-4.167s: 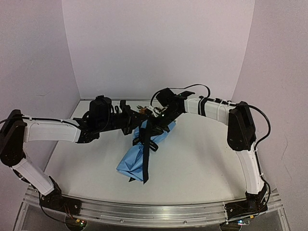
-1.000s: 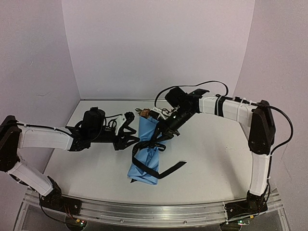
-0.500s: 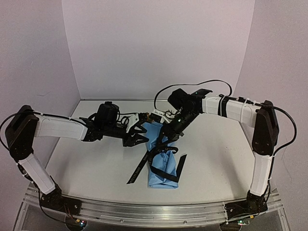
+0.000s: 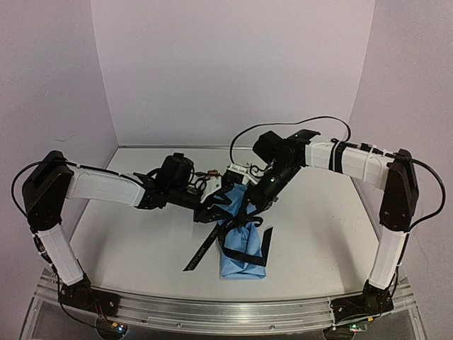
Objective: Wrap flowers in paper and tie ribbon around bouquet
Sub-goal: Cross the half-tied ribbon over the folded bouquet.
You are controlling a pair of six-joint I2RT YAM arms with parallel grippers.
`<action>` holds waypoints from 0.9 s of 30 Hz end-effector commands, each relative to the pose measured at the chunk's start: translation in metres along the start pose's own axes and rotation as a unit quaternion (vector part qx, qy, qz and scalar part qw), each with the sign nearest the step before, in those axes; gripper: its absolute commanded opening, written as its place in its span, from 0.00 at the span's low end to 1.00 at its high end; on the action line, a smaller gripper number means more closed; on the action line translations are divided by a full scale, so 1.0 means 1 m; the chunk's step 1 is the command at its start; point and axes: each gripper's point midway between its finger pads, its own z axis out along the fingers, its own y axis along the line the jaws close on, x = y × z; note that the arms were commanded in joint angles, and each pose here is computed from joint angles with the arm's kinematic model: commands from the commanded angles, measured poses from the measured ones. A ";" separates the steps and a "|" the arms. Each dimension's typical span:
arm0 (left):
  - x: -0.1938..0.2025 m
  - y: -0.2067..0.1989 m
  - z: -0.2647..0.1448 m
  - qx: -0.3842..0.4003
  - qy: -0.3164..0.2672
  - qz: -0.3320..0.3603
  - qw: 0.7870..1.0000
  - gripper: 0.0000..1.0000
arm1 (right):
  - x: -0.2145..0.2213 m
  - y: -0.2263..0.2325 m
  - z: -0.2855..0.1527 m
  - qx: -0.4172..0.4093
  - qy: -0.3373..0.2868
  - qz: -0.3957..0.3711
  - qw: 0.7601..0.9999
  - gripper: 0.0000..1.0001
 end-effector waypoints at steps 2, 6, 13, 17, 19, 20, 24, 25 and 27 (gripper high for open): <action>-0.026 0.004 0.004 0.000 -0.031 0.026 0.999 0.47 | 0.006 0.008 -0.014 0.010 -0.001 -0.022 1.000 0.00; -0.028 0.003 0.001 -0.006 -0.033 0.026 0.999 0.47 | 0.004 0.004 -0.015 0.024 0.002 -0.006 1.000 0.00; -0.037 -0.018 -0.019 -0.026 -0.058 0.006 0.998 0.46 | -0.012 -0.005 -0.013 0.043 -0.007 0.074 0.996 0.00; -0.040 -0.028 -0.025 -0.042 -0.069 -0.013 0.997 0.46 | -0.022 -0.007 -0.012 0.041 -0.016 0.127 0.991 0.00; -0.040 -0.033 -0.025 -0.051 -0.070 -0.016 0.996 0.46 | -0.027 -0.007 -0.009 0.038 -0.022 0.150 0.988 0.00; -0.040 -0.032 -0.024 -0.059 -0.071 -0.019 0.996 0.46 | -0.030 -0.007 -0.009 0.036 -0.025 0.161 0.986 0.00; -0.036 -0.031 -0.017 -0.067 -0.066 -0.032 0.995 0.46 | -0.036 -0.008 -0.008 0.040 -0.035 0.199 0.979 0.00; -0.035 -0.032 -0.015 -0.067 -0.064 -0.032 0.995 0.46 | -0.038 -0.008 -0.008 0.041 -0.039 0.207 0.977 0.00; -0.033 -0.032 -0.012 -0.069 -0.062 -0.034 0.995 0.46 | -0.041 -0.008 -0.008 0.041 -0.046 0.223 0.973 0.00</action>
